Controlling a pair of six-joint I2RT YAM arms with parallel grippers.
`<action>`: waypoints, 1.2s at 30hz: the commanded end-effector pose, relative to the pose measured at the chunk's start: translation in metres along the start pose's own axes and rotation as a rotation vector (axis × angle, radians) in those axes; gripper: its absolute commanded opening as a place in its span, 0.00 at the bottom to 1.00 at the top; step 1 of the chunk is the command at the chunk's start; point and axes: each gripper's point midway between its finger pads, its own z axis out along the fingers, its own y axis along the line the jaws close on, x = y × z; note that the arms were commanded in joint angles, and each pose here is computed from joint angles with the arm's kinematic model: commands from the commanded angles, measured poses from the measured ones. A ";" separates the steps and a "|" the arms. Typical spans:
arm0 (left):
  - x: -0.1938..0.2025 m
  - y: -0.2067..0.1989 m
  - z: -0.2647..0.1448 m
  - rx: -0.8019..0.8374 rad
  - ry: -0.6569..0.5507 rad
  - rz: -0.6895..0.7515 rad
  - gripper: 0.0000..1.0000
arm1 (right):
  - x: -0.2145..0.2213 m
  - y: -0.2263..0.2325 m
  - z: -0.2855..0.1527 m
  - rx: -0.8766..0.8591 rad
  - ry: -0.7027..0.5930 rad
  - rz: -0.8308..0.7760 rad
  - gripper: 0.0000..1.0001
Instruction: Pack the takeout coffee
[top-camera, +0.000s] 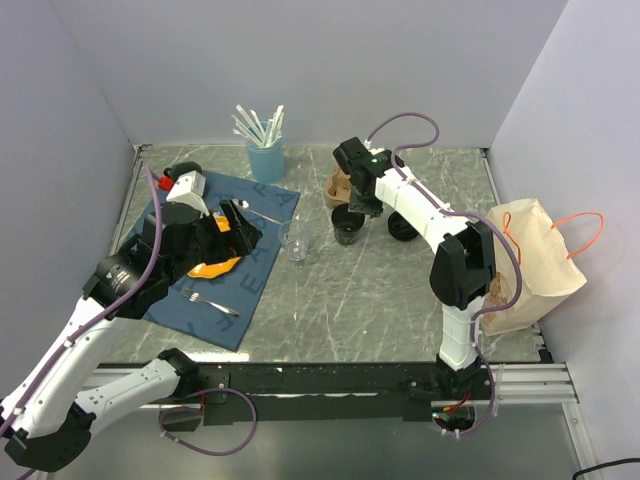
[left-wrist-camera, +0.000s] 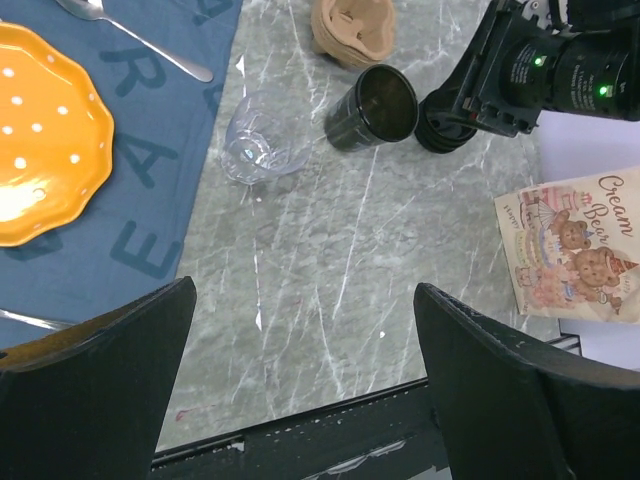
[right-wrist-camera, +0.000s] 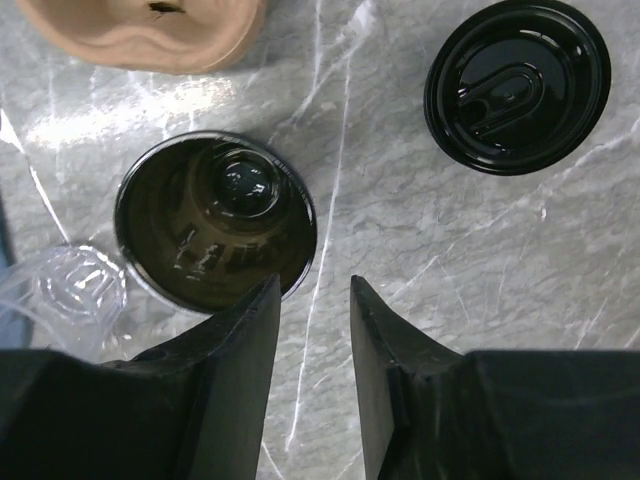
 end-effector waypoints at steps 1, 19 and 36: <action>-0.005 -0.001 0.002 -0.005 -0.020 -0.011 0.97 | -0.019 -0.004 0.001 -0.042 -0.034 0.078 0.41; -0.005 -0.006 0.014 -0.018 0.003 -0.002 0.97 | -0.016 0.006 0.027 -0.117 0.055 0.085 0.31; -0.004 -0.003 0.018 -0.026 0.000 0.005 0.97 | -0.013 0.004 0.032 -0.111 0.075 0.066 0.24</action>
